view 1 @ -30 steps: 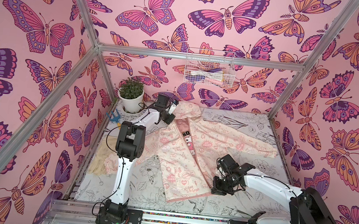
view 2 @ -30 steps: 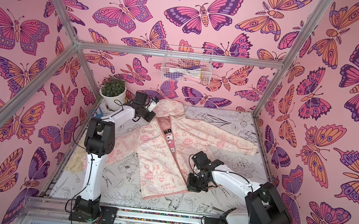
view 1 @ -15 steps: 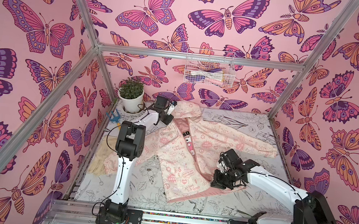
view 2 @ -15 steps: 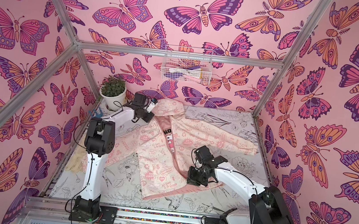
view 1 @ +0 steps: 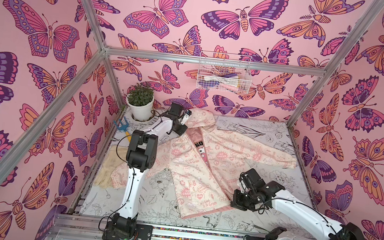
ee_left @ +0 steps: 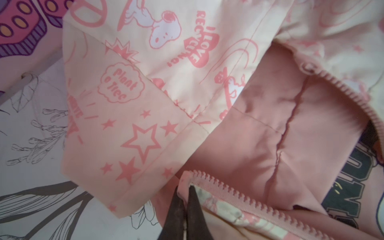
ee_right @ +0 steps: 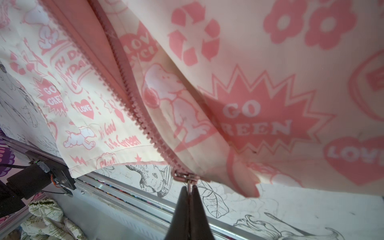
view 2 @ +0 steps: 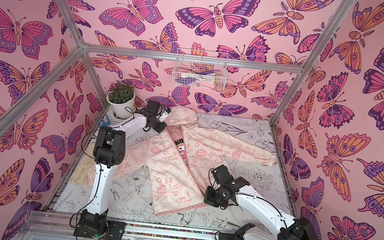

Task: Unzip the jacket
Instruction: Unzip the zipper on the jacket.

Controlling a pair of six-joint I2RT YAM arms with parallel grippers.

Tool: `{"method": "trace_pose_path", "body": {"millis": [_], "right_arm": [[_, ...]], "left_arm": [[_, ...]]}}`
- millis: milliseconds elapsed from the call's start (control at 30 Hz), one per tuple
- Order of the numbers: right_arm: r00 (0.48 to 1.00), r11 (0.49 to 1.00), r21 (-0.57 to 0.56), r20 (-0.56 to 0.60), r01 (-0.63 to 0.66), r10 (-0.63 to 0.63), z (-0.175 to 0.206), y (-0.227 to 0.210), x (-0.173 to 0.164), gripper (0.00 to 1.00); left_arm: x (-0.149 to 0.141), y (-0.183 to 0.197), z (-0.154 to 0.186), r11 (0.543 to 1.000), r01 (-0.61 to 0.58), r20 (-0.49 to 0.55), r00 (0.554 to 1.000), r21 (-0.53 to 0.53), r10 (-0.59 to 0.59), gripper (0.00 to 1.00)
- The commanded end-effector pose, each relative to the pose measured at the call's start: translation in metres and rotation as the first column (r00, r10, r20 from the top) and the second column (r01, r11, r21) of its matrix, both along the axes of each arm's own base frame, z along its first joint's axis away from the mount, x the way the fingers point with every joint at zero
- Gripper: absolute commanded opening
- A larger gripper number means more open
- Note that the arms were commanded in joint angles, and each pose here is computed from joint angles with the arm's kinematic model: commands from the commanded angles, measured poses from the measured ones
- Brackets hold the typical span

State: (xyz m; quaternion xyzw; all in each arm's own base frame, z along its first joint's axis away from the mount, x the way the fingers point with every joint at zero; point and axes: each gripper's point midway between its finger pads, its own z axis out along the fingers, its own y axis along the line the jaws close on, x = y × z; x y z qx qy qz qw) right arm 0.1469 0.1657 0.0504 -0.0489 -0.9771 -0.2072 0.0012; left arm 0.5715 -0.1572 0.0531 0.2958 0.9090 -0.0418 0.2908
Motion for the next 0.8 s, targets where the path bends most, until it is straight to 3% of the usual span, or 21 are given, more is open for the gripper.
{"method": "trace_pose_path", "body": {"millis": [0, 67, 200, 300, 367, 433, 467, 533, 600, 633, 667, 700, 767], "right_arm": [[0.98, 0.995, -0.097, -0.199, -0.03, 0.01, -0.013, -0.026, -0.046, 0.0], [0.99, 0.999, 0.008, -0.133, -0.035, 0.036, 0.0, -0.005, -0.028, 0.0], [0.999, 0.991, 0.132, 0.029, 0.012, -0.015, 0.032, 0.027, 0.032, 0.0], [0.998, 0.973, 0.229, 0.055, 0.001, -0.014, 0.046, 0.056, 0.063, 0.0], [0.999, 0.959, 0.285, 0.038, 0.004, -0.015, 0.049, 0.071, 0.071, 0.0], [1.0, 0.962, 0.272, 0.001, 0.011, -0.012, 0.042, 0.069, 0.066, 0.0], [1.0, 0.977, 0.211, -0.015, 0.013, -0.01, 0.034, 0.059, 0.06, 0.0], [0.998, 1.0, 0.023, -0.059, -0.004, 0.005, 0.017, 0.025, 0.041, 0.0], [0.992, 0.979, -0.197, -0.12, -0.056, 0.033, 0.002, -0.02, 0.014, 0.0], [0.988, 0.967, -0.24, -0.145, -0.08, 0.046, -0.002, -0.033, 0.002, 0.0], [0.983, 0.97, -0.22, -0.173, -0.099, 0.061, -0.005, -0.035, -0.012, 0.0], [0.984, 0.989, -0.115, -0.165, -0.089, 0.069, -0.002, -0.018, -0.019, 0.0], [0.984, 0.999, 0.049, -0.179, -0.013, 0.022, 0.002, 0.002, -0.029, 0.0]], "left_arm": [[0.031, 0.048, 0.01, 0.985, -0.146, 0.106, 0.985, 0.088, 0.136, 0.0], [0.026, 0.037, 0.014, 0.994, -0.098, 0.101, 0.99, 0.039, 0.094, 0.0], [0.003, -0.01, 0.032, 0.982, 0.136, 0.155, 0.981, -0.131, -0.115, 0.0], [-0.022, -0.037, 0.039, 0.932, 0.285, 0.172, 0.953, -0.225, -0.25, 0.0], [-0.031, -0.044, 0.037, 0.917, 0.319, 0.17, 0.944, -0.238, -0.284, 0.0], [-0.03, -0.042, 0.036, 0.925, 0.304, 0.167, 0.948, -0.227, -0.271, 0.0], [-0.027, -0.039, 0.035, 0.934, 0.286, 0.164, 0.953, -0.214, -0.254, 0.0], [-0.017, -0.025, 0.03, 0.967, 0.212, 0.161, 0.969, -0.138, -0.189, 0.0], [0.0, 0.005, 0.02, 0.999, 0.052, 0.147, 0.988, -0.009, -0.05, 0.0], [0.006, 0.02, 0.016, 0.999, -0.018, 0.132, 0.991, 0.045, 0.012, 0.0], [0.013, 0.038, 0.013, 0.991, -0.101, 0.112, 0.99, 0.093, 0.091, 0.0], [0.016, 0.05, 0.011, 0.982, -0.157, 0.08, 0.986, 0.102, 0.149, 0.0], [0.019, 0.066, 0.012, 0.97, -0.236, 0.023, 0.972, 0.05, 0.235, 0.0]]}}
